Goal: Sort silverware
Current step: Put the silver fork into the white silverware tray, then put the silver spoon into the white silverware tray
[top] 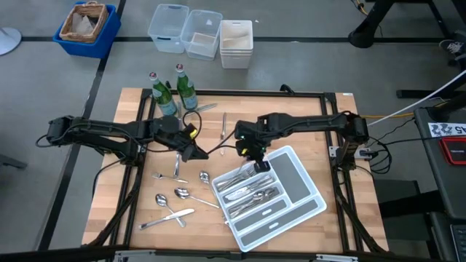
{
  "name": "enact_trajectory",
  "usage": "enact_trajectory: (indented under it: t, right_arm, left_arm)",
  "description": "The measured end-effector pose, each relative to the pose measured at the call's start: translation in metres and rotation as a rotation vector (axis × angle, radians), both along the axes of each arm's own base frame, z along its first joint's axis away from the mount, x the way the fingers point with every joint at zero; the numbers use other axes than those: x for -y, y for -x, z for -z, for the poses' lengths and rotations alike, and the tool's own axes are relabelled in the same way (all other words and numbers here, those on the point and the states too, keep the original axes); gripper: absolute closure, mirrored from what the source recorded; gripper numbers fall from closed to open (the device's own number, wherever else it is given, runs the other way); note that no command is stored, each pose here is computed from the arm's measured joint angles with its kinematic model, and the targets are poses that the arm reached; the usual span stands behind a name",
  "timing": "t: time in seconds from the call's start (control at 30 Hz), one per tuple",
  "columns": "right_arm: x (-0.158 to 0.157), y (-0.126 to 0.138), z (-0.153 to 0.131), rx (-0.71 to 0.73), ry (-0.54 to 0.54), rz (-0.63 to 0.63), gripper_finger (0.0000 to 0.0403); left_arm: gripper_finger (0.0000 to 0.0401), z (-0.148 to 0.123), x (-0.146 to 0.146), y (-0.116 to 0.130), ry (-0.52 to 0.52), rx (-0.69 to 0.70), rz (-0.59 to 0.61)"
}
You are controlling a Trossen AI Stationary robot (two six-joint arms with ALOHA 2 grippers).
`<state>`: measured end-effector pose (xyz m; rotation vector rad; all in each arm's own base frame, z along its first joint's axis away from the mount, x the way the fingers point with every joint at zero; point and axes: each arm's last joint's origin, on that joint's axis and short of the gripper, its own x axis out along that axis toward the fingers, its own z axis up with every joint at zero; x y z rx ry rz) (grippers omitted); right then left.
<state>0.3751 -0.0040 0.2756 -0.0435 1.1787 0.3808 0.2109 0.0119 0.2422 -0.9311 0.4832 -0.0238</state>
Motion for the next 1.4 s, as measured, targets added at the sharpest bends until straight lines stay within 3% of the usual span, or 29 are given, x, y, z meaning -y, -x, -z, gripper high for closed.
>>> enact_trajectory:
  t: [0.53,0.67,0.93,1.2,1.4]
  right_arm:
    - [-0.001,0.015,0.080,-0.145,-0.116,0.297,0.0398]
    - [-0.002,0.015,0.089,-0.133,-0.190,0.318,0.0397]
    - [-0.002,0.013,0.092,-0.088,-0.188,0.317,0.0396]
    - [-0.002,0.011,0.091,-0.071,-0.191,0.316,0.0333]
    - [-0.002,0.010,0.090,-0.056,-0.193,0.315,0.0291]
  left_arm:
    - [0.0267,0.001,0.000,0.000,-0.001,-0.010,0.003]
    - [0.0267,0.001,0.000,0.000,-0.002,-0.010,0.003]
    - [0.0267,0.004,0.000,0.002,0.002,-0.050,0.004]
    - [0.0267,0.018,0.008,0.012,0.028,-0.211,0.144]
    - [0.0267,0.023,0.036,0.017,-0.002,-0.269,0.295]
